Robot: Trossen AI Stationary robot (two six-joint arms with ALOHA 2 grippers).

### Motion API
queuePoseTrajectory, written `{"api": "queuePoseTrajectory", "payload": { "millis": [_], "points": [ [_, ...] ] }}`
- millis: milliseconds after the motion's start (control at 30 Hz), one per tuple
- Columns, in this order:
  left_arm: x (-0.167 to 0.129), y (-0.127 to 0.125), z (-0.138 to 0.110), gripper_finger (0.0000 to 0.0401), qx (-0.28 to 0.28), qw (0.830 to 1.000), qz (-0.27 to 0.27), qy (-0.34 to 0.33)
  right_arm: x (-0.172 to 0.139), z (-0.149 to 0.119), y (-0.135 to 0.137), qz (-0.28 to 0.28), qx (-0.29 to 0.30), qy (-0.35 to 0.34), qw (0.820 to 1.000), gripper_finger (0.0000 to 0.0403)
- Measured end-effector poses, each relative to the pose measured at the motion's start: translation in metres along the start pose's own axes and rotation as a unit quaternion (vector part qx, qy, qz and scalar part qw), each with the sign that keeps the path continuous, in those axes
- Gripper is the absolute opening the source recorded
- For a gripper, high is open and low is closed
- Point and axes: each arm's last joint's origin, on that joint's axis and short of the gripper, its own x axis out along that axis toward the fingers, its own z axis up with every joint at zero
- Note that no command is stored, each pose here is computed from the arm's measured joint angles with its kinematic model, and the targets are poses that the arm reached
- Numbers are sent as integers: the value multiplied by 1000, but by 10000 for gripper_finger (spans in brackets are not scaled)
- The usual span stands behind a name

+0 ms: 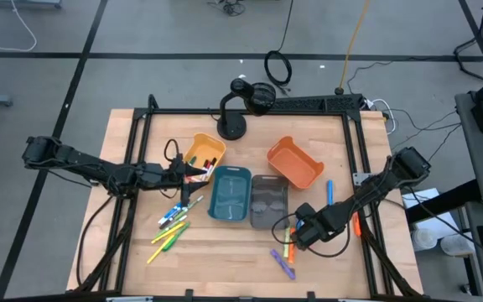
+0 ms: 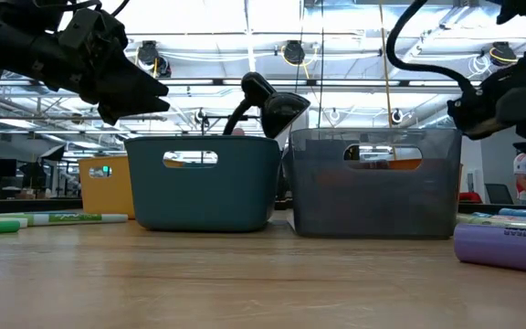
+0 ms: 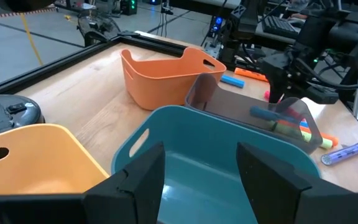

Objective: Pick & Place Markers
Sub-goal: Put the white and green highlighter into the yellow bin

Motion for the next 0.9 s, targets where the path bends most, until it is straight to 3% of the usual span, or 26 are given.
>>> {"api": "queuePoseTrajectory", "payload": {
  "millis": [467,900],
  "points": [
    [0,0,0,205,0,1000,0,0,-19,5,1,59,22,18,998,85],
    [0,0,0,205,-2,1000,0,0,-4,6,5,42,31,1,999,84]
  ]
}}
